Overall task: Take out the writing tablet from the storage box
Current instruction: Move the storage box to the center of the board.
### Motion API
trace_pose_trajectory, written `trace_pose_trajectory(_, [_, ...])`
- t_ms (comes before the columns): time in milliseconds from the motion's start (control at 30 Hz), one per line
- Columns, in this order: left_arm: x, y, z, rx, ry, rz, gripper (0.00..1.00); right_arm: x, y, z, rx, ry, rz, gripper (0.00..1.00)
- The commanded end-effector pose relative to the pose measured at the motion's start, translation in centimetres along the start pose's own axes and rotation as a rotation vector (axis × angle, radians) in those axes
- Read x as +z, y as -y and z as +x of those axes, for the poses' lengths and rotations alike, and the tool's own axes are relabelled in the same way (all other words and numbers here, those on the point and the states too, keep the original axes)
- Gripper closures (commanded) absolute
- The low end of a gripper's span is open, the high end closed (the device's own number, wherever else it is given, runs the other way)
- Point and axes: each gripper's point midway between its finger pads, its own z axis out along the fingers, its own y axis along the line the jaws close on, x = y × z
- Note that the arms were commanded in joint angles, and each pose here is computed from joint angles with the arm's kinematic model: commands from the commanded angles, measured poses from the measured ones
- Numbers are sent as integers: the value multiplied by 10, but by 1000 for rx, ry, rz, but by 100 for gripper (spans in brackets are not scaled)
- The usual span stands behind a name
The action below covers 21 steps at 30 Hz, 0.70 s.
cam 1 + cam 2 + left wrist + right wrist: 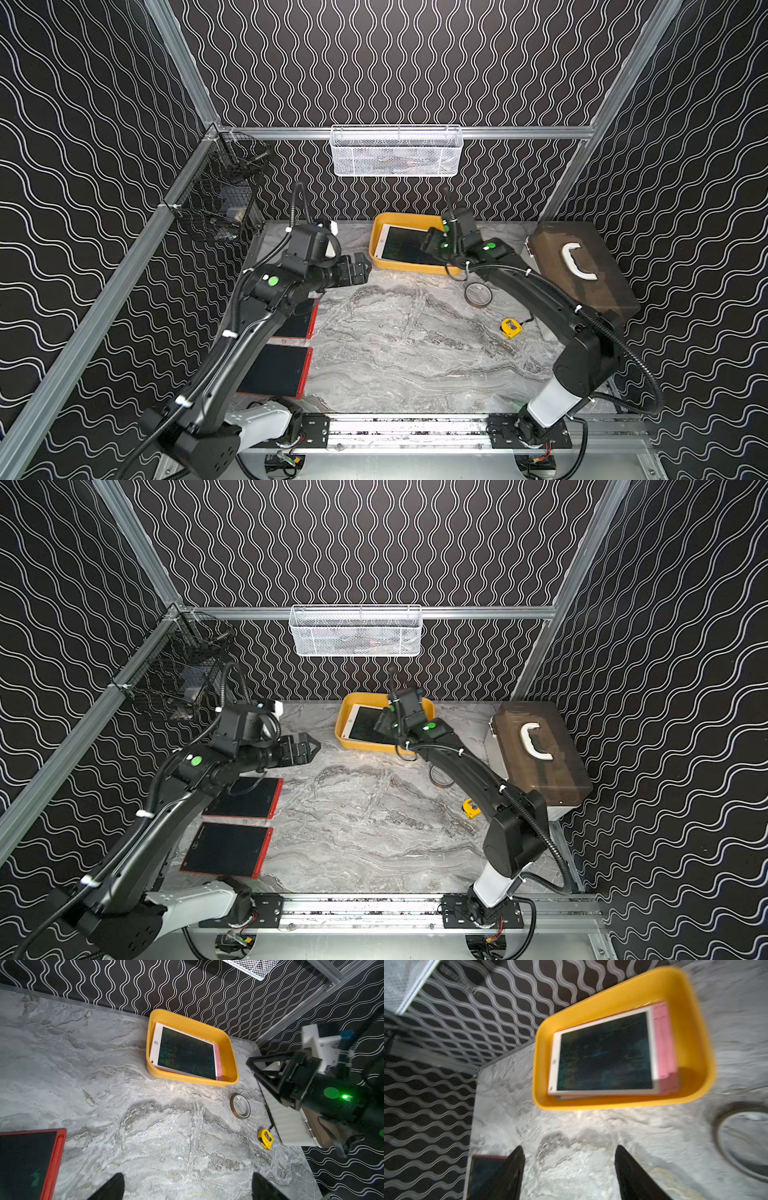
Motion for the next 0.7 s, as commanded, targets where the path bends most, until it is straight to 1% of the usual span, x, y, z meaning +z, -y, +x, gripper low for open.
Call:
trace_pose_trajectory(0, [23, 21, -43, 82, 116, 67, 1, 6, 57, -22, -12, 3, 130, 27])
trace_pose_trajectory(67, [46, 22, -55, 113, 111, 63, 1, 20, 87, -37, 46, -27, 150, 26])
trace_pose_trajectory(167, [76, 21, -66, 136, 75, 54, 1, 51, 118, -46, 92, -88, 162, 26])
trace_pose_trajectory(267, [108, 15, -71, 132, 27, 64, 1, 87, 134, -47, 106, -150, 163, 28])
trace_pose_trajectory(333, [127, 10, -74, 105, 2, 86, 1, 102, 131, -52, 88, -168, 134, 29])
trace_pose_trajectory(367, [135, 7, -76, 88, -7, 96, 1, 117, 134, -47, 75, -191, 135, 29])
trace_pose_trajectory(433, [153, 0, -78, 60, -37, 102, 1, 132, 139, -46, 55, -201, 153, 29])
trace_pose_trajectory(567, [179, -11, -79, 46, -81, 91, 1, 154, 156, -36, 9, -251, 219, 32])
trace_pose_trajectory(667, [196, -17, -77, 49, -103, 72, 1, 166, 175, -20, -17, -313, 287, 35])
